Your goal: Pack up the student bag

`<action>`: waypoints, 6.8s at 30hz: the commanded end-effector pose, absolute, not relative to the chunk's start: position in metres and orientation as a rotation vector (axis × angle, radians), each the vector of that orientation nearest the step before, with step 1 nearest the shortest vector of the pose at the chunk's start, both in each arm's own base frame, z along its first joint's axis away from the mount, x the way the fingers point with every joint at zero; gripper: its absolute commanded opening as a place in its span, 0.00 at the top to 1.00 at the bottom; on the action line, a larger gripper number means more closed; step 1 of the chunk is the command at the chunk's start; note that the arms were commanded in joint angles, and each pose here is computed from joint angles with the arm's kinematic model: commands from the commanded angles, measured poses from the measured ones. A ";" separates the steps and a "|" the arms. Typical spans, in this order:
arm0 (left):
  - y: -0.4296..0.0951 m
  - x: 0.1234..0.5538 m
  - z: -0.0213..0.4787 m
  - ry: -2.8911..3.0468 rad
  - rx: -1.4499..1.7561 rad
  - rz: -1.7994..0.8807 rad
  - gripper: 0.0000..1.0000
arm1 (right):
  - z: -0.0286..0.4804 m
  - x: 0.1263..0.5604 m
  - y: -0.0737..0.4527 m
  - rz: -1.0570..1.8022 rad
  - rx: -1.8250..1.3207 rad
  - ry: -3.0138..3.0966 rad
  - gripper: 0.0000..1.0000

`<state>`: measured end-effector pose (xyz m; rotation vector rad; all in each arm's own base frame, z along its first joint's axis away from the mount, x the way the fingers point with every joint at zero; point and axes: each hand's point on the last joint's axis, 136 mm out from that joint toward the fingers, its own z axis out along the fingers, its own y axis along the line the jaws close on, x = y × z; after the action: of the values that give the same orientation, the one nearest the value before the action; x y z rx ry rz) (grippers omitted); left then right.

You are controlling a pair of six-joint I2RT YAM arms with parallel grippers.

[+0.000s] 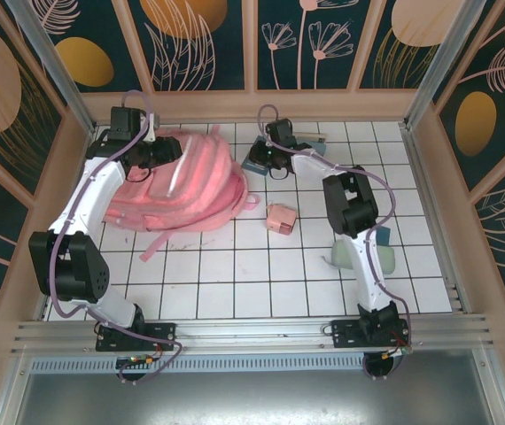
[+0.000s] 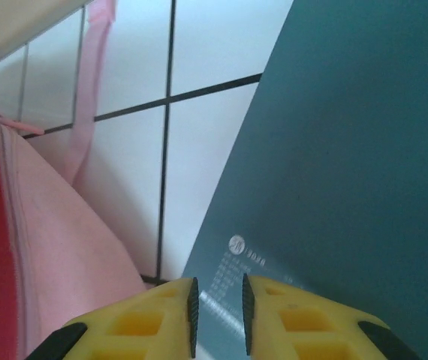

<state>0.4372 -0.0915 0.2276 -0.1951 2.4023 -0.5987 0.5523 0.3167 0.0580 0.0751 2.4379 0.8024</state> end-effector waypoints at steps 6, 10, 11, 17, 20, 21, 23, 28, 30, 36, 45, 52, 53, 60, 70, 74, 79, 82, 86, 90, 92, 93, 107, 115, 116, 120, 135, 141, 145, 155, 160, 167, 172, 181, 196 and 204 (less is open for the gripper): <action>-0.088 0.428 0.251 2.328 -0.222 -0.628 0.45 | 0.025 0.547 0.292 0.647 0.100 2.533 0.75; -0.093 0.427 0.250 2.311 -0.239 -0.671 0.45 | 0.012 0.517 0.270 0.598 0.170 2.582 0.76; -0.096 0.427 0.250 2.308 -0.236 -0.681 0.45 | 0.011 0.509 0.263 0.592 0.198 2.591 0.77; -0.124 0.431 0.241 2.327 -0.190 -0.731 0.45 | 0.012 0.453 0.227 0.565 0.342 2.595 0.77; -0.149 0.433 0.233 2.345 -0.147 -0.760 0.45 | 0.012 0.427 0.219 0.608 0.410 2.600 0.77; -0.159 0.433 0.231 2.350 -0.129 -0.774 0.45 | 0.014 0.421 0.222 0.657 0.406 2.596 0.77; -0.179 0.433 0.221 2.373 -0.105 -0.801 0.46 | 0.016 0.414 0.229 0.702 0.391 2.601 0.76; -0.227 0.426 0.197 2.430 -0.021 -0.857 0.48 | 0.050 0.428 0.239 0.747 0.301 2.531 0.74; -0.242 0.423 0.180 2.469 -0.005 -0.861 0.50 | 0.070 0.440 0.236 0.725 0.264 2.484 0.73; -0.277 0.405 0.157 2.520 0.057 -0.889 0.53 | 0.070 0.477 0.241 0.649 0.101 2.520 0.73; -0.290 0.394 0.145 2.543 0.054 -0.899 0.53 | 0.030 0.508 0.257 0.594 0.011 2.613 0.74; -0.294 0.390 0.142 2.550 0.064 -0.901 0.53 | 0.020 0.516 0.218 0.426 0.134 2.618 0.73; -0.295 0.390 0.142 2.552 0.066 -0.899 0.53 | 0.019 0.518 0.207 0.406 0.180 2.617 0.74; -0.314 0.390 0.132 2.580 0.103 -0.895 0.53 | 0.027 0.513 0.139 0.351 0.470 2.554 0.72; -0.360 0.394 0.108 2.628 0.130 -0.987 0.59 | 0.081 0.493 0.108 0.504 0.493 2.403 0.69; -0.376 0.402 0.096 2.639 0.121 -1.014 0.62 | 0.085 0.486 0.092 0.525 0.484 2.380 0.63; -0.392 0.416 0.079 2.653 0.103 -1.021 0.66 | 0.064 0.475 0.077 0.494 0.460 2.462 0.58; -0.400 0.424 0.067 2.665 0.083 -1.028 0.68 | 0.051 0.471 0.066 0.460 0.461 2.487 0.58; -0.410 0.429 0.047 2.701 0.054 -1.037 0.69 | 0.039 0.470 0.060 0.479 0.446 2.518 0.57; -0.418 0.428 0.032 2.728 0.047 -1.039 0.69 | 0.027 0.468 0.069 0.537 0.426 2.549 0.57; -0.421 0.428 0.026 2.741 0.047 -1.043 0.69 | 0.019 0.465 0.074 0.562 0.412 2.575 0.57; -0.421 0.428 0.022 2.749 0.043 -1.040 0.69 | 0.016 0.463 0.076 0.570 0.404 2.589 0.57; -0.420 0.426 0.005 2.783 0.053 -0.999 0.78 | 0.036 0.425 0.138 1.105 0.230 2.587 0.57; -0.418 0.425 0.002 2.789 0.062 -0.981 0.79 | 0.086 0.414 0.153 1.355 0.156 2.446 0.57; -0.417 0.426 0.002 2.788 0.064 -0.978 0.79 | 0.090 0.413 0.153 1.368 0.153 2.436 0.57; -0.417 0.425 0.001 2.790 0.069 -0.975 0.79 | 0.097 0.411 0.155 1.398 0.140 2.418 0.58; -0.411 0.423 0.008 2.779 0.087 -0.949 0.79 | 0.084 0.413 0.145 1.341 0.195 2.456 0.64; -0.411 0.423 0.007 2.780 0.092 -0.943 0.79 | 0.091 0.417 0.126 1.273 0.244 2.443 0.64; -0.410 0.425 0.014 2.770 0.106 -0.935 0.79 | 0.094 0.415 0.125 1.275 0.246 2.436 0.95; -0.392 0.448 0.116 2.596 0.198 -0.787 0.70 | 0.124 0.409 0.125 1.294 0.252 2.364 1.00; -0.339 0.457 0.147 2.559 0.190 -0.531 0.63 | 0.149 0.409 0.132 1.344 0.251 2.292 1.00; -0.246 0.453 0.148 2.572 0.172 -0.076 0.59 | 0.171 0.405 0.156 1.385 0.195 2.250 1.00; -0.198 0.439 0.134 2.589 0.172 0.131 0.59 | 0.177 0.402 0.179 1.414 0.146 2.247 1.00; -0.172 0.416 0.093 2.665 0.221 0.253 0.61 | 0.172 0.399 0.206 1.463 0.107 2.261 1.00; -0.174 0.441 0.171 2.516 0.110 0.102 1.00 | 0.190 0.391 0.237 1.570 0.144 2.167 1.00; -0.175 0.452 0.241 2.436 0.067 -0.175 1.00 | 0.203 0.396 0.281 1.681 0.183 2.013 1.00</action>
<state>0.4472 -0.1665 0.1868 0.0822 2.5435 -0.0005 0.3860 0.2659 0.1765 0.1949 2.1717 1.6162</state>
